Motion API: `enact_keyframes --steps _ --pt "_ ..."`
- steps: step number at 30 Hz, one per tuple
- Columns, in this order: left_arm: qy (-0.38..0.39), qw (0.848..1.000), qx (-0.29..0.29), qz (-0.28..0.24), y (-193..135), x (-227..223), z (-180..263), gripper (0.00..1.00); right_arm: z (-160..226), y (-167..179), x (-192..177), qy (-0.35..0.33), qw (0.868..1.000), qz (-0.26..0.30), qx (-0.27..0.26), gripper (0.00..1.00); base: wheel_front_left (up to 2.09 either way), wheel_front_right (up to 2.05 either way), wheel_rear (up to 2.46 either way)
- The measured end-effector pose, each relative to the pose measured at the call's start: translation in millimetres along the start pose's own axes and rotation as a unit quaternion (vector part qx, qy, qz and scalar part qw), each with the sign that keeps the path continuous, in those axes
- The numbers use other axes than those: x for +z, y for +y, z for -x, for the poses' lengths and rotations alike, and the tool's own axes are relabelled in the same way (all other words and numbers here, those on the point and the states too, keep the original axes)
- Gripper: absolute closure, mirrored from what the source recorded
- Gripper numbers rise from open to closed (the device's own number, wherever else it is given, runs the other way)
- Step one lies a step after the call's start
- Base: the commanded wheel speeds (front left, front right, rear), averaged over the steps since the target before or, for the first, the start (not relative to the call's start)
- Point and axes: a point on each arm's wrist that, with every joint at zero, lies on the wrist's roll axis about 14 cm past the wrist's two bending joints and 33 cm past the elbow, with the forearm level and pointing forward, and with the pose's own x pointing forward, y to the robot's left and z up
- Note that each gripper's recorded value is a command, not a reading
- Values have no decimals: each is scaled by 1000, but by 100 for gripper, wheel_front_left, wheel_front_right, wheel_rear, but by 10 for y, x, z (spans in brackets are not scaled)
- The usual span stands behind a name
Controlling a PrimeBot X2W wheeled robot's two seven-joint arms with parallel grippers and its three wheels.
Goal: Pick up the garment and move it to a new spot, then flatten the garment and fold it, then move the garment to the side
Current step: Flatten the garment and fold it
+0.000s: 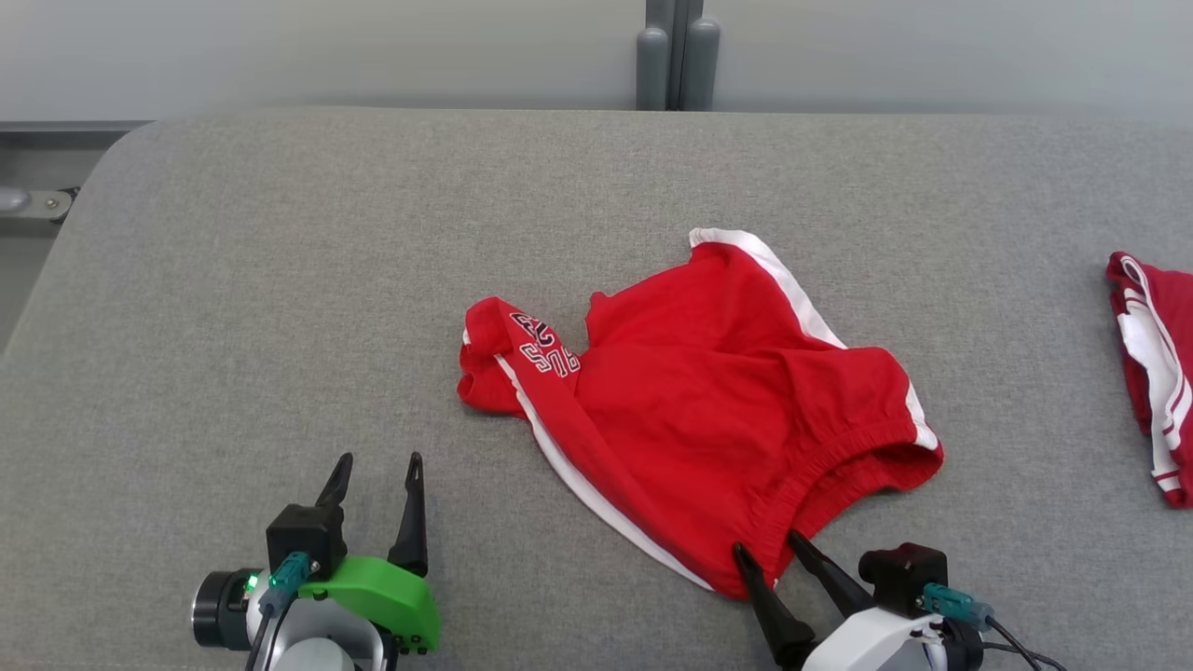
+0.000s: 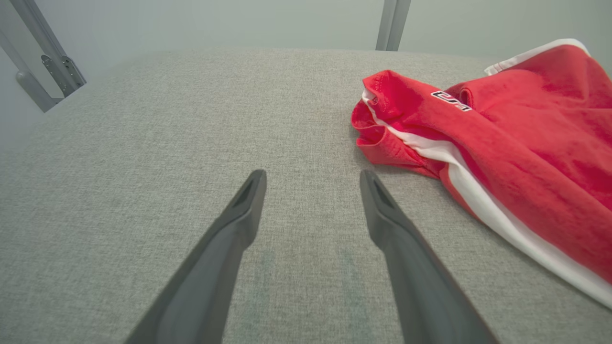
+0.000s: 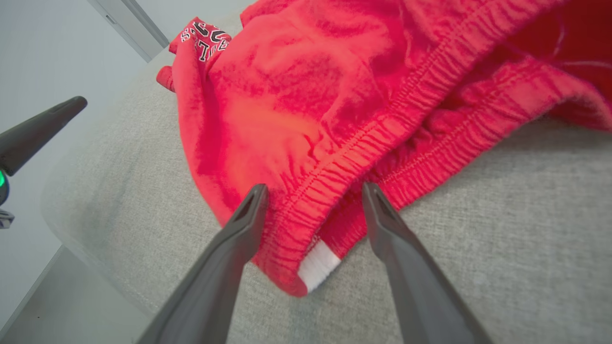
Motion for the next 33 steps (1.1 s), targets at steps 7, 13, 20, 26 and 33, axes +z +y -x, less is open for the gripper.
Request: enact_keyframes --steps 7,13,20,26,33 --pt "-4 1000 -1 2 -11 22 -16 0 -71 14 -67 15 1000 -12 7 79 0 0 0" --pt "-6 1000 -11 7 -96 32 -64 0 -159 -70 197 -21 1000 -14 3 100 0 0 0" --pt "5 1000 -27 7 -204 -36 -114 0 -337 -451 811 -83 996 36 -18 100 0 0 0" --pt "3 999 -38 7 -266 -11 -163 0 -499 -1012 1121 -77 990 95 -69 100 0 0 0" --pt "7 999 -30 11 -238 -29 -168 0 -651 -1275 1029 -34 989 112 -94 0 0 0 0"
